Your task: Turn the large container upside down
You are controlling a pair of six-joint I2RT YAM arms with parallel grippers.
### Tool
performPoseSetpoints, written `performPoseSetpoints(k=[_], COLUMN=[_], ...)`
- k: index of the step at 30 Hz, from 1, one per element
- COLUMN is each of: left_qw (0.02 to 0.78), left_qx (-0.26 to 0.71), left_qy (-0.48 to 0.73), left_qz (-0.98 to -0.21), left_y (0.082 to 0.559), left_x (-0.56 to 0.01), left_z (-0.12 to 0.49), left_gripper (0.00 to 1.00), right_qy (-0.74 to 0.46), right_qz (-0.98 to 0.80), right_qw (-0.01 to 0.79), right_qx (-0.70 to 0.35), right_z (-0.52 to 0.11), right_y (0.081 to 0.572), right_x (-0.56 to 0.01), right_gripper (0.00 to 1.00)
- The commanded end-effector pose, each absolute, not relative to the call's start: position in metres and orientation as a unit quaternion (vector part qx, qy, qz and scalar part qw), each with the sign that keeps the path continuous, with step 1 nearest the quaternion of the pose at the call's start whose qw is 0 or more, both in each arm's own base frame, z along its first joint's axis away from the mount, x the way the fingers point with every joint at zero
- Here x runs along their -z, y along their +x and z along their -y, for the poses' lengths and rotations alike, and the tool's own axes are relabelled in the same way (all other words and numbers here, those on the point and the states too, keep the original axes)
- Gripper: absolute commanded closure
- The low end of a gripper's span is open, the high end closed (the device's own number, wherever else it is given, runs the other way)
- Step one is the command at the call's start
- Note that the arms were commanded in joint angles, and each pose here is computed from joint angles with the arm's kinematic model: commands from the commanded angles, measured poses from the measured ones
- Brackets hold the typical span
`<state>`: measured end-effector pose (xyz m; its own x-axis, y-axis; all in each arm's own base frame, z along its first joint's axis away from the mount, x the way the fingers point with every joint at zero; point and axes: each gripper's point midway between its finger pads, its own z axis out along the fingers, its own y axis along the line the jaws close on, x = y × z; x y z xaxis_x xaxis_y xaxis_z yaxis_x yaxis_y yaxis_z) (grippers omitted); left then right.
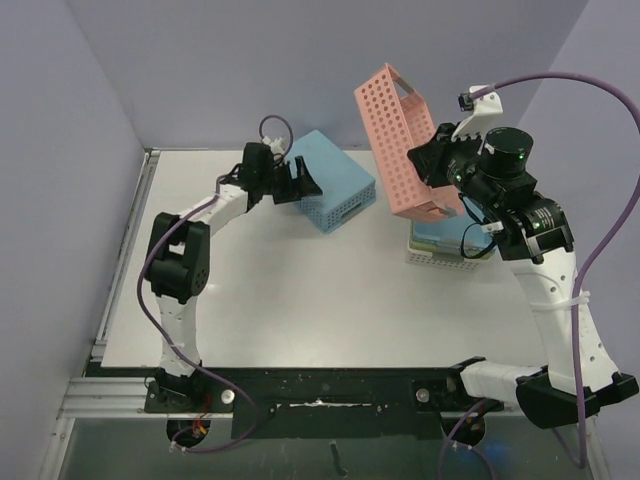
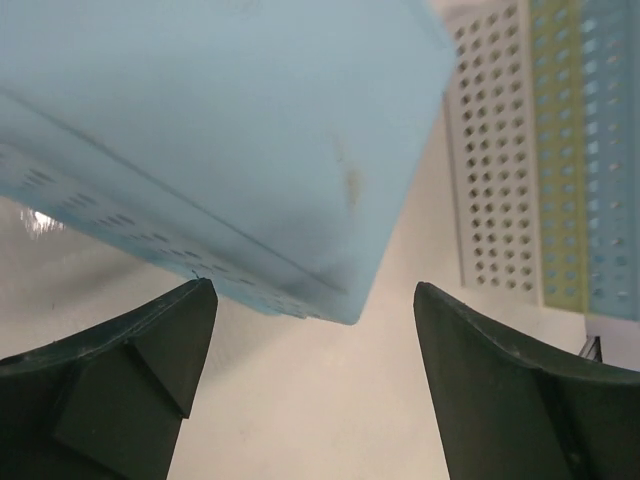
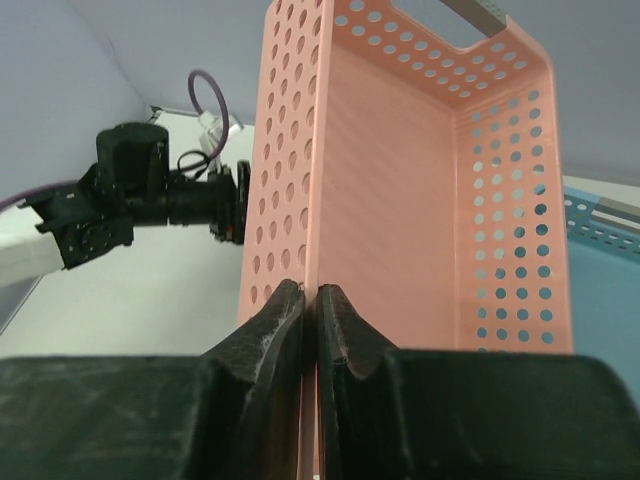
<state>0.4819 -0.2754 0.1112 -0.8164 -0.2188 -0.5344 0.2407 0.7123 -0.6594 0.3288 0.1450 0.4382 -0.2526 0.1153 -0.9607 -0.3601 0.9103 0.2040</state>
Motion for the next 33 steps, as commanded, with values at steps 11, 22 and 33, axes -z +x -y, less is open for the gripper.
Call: performPoseSetpoints(k=[11,22,33], left_qw=[0.513,0.622,0.621], left_qx=[0.373,0.211,0.218], left_qy=[-0.058,-0.203,-0.193], left_qz=[-0.771,-0.726,-0.727], left_y=[0.473,0.407,0.413], left_x=[-0.351,-0.452,-0.457], left_z=[0.1,-0.022,-0.012], left_gripper=[0.19,0.19,0.19], right_qy=[-0.14,-0.217,-0.146], right_qz=[-0.713,-0.67,-0.664], right_qw=[0.595,0.439,0.217], right_qx=[-0.345,-0.558,-0.701], right_z=[-0.212,-0.382,-0.438], right_y=[0.306,0.293,0.303], right_x=[-0.461,-0.419,-0.333], right_gripper=[1.0,1.0,1.0])
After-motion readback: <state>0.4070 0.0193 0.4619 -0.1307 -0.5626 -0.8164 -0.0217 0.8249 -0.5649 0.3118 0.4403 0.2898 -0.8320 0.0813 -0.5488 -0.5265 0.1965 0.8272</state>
